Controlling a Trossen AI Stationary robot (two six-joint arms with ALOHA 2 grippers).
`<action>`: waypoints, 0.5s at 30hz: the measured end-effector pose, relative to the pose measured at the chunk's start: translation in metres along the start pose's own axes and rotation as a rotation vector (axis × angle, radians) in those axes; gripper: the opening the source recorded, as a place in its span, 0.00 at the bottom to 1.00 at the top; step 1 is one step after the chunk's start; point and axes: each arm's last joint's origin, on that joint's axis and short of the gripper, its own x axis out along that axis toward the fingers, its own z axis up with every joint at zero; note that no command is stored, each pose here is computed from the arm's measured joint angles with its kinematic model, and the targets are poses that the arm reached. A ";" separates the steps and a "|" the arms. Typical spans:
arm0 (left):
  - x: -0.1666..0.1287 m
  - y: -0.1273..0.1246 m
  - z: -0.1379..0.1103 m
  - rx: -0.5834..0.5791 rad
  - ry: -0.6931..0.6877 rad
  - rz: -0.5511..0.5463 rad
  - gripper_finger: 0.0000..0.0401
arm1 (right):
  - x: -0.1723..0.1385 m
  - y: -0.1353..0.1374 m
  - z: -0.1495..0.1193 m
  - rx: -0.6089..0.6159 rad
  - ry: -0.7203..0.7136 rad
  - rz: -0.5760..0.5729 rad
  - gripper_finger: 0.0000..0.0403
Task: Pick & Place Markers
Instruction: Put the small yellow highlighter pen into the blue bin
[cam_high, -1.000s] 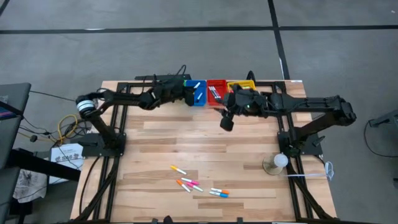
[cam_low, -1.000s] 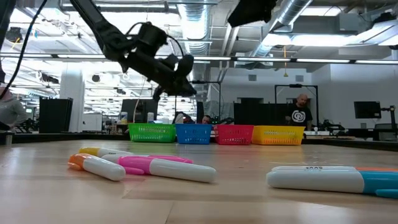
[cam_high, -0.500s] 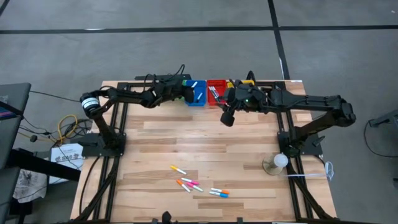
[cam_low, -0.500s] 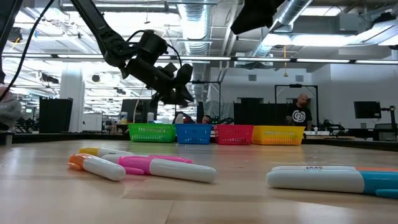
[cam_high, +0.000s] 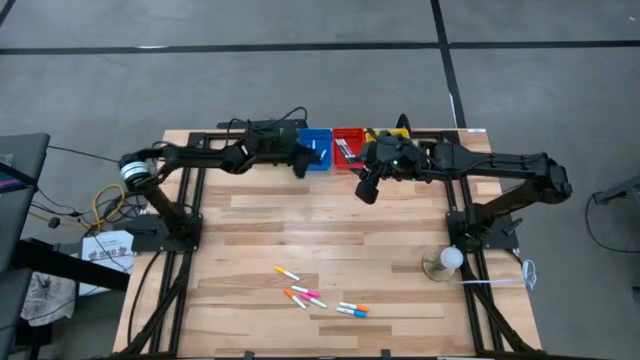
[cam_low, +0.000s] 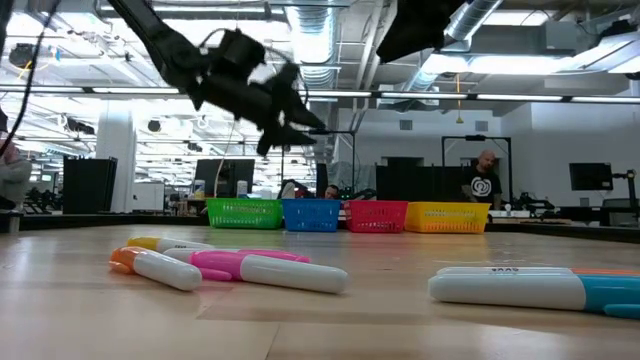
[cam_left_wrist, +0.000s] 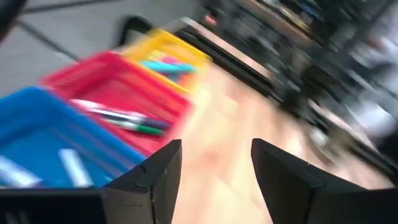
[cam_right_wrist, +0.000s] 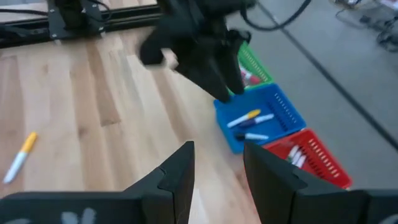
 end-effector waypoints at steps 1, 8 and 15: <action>-0.005 -0.008 0.001 0.031 0.030 -0.036 0.48 | -0.001 0.003 -0.001 0.007 0.010 0.008 0.32; -0.058 -0.074 -0.006 0.423 0.272 -0.194 0.43 | -0.009 0.032 -0.006 -0.037 0.024 0.093 0.32; -0.096 -0.120 -0.042 0.599 0.341 -0.300 0.42 | -0.021 0.060 -0.009 -0.019 0.015 0.178 0.32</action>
